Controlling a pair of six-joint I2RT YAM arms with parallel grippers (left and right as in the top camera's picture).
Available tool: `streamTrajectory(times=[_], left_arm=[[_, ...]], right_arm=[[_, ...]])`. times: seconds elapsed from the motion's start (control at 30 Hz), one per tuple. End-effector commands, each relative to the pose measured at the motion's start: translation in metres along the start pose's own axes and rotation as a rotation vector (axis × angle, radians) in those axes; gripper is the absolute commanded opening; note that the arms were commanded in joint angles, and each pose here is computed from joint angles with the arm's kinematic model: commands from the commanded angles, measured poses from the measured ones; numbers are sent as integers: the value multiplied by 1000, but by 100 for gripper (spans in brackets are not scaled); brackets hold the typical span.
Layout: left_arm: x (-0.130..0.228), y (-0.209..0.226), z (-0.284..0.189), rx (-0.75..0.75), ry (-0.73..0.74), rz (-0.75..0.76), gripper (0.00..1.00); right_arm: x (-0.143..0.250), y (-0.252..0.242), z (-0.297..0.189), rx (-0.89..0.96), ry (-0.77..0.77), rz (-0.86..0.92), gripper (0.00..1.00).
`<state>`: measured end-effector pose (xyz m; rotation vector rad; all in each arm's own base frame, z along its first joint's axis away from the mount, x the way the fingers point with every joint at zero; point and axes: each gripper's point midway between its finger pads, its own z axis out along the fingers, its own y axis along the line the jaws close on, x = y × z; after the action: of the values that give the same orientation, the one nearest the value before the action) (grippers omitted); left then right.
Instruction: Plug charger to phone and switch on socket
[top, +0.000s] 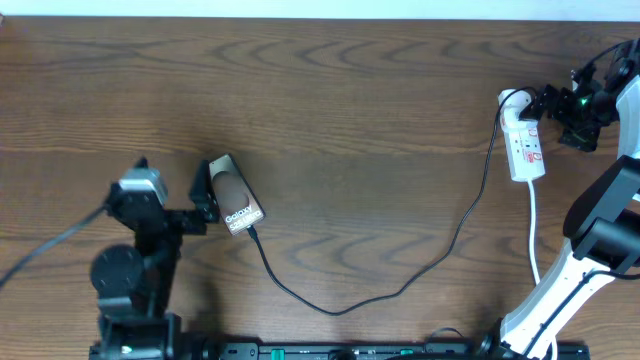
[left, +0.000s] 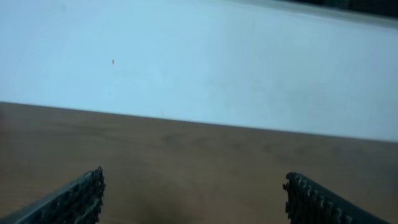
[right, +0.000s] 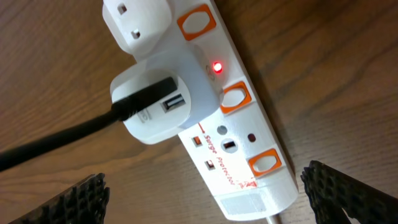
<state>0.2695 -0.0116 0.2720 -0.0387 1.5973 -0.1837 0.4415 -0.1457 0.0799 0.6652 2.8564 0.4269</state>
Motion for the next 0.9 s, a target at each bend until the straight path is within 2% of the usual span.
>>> streamTrajectory(times=[0.0, 0.27, 0.47, 0.63, 0.87], left_arm=[[23, 3, -8, -4, -56, 46, 90], [64, 7, -20, 8, -156, 58, 90], [83, 9, -22, -2, -84, 65, 90], [133, 16, -23, -24, 122, 41, 90], [132, 15, -23, -21, 115, 43, 90]], right_arm=[[-5, 1, -4, -5, -16, 6, 99], [-5, 1, -4, -5, -16, 6, 99], [-5, 1, -4, -5, -16, 6, 99], [-5, 1, -4, -5, -16, 6, 99], [-5, 1, -4, -5, -16, 6, 99]])
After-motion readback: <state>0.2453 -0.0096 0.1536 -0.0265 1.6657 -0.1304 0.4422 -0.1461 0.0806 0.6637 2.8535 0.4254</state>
